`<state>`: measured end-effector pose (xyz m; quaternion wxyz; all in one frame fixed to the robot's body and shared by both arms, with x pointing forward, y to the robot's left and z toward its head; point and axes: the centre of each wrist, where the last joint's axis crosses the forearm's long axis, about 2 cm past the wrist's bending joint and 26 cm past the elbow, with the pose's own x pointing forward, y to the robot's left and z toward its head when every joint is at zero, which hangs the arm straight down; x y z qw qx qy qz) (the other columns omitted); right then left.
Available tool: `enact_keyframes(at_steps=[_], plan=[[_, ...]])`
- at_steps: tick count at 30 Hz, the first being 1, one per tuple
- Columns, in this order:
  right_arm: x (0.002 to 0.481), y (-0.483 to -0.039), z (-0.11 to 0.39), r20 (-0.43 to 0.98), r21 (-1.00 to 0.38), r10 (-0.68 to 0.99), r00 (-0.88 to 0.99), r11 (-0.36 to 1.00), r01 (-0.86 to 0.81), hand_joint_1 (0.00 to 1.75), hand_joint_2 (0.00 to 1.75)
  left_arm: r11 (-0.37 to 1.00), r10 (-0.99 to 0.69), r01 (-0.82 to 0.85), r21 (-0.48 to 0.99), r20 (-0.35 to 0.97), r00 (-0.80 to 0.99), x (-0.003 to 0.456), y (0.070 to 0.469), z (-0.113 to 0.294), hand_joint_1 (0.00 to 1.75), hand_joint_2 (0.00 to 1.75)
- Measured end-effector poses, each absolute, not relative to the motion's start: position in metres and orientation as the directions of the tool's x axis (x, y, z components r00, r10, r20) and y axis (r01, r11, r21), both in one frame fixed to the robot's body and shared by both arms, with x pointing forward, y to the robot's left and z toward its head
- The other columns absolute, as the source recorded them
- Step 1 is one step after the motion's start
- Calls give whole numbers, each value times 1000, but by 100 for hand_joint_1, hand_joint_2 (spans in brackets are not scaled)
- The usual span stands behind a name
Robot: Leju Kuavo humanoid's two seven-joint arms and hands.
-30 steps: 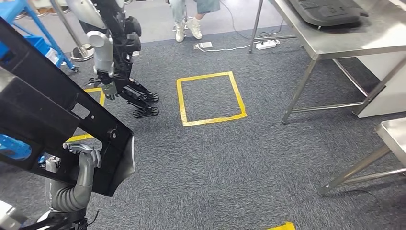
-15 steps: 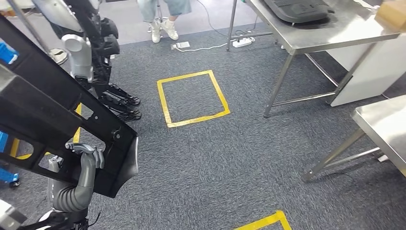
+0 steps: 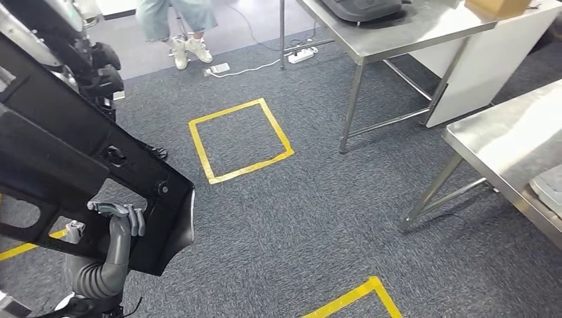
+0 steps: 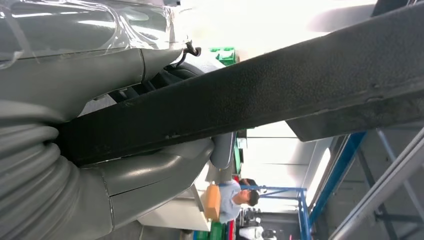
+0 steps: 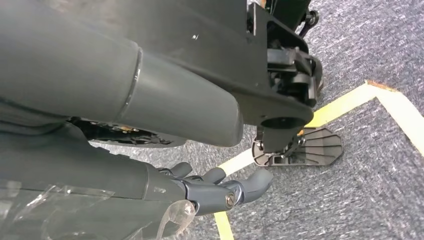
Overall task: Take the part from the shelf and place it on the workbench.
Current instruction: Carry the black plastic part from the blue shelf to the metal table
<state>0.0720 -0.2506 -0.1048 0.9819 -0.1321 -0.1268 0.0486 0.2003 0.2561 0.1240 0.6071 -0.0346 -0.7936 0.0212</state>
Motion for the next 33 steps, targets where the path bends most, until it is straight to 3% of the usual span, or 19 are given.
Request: enact_keyframes(at_steps=[12,28,33], plan=[[70,-254,-105,219,-281,142,965,957,-77,0,0,968,247,107,-226,928,-279,200,255,123,175,175],[73,-261,-105,254,-291,140,957,955,-62,0,0,977,208,101,-185,927,-312,203,255,124,175,175],[72,-271,-106,253,-299,103,962,954,-23,0,0,980,189,128,-154,923,-335,220,235,133,175,175]])
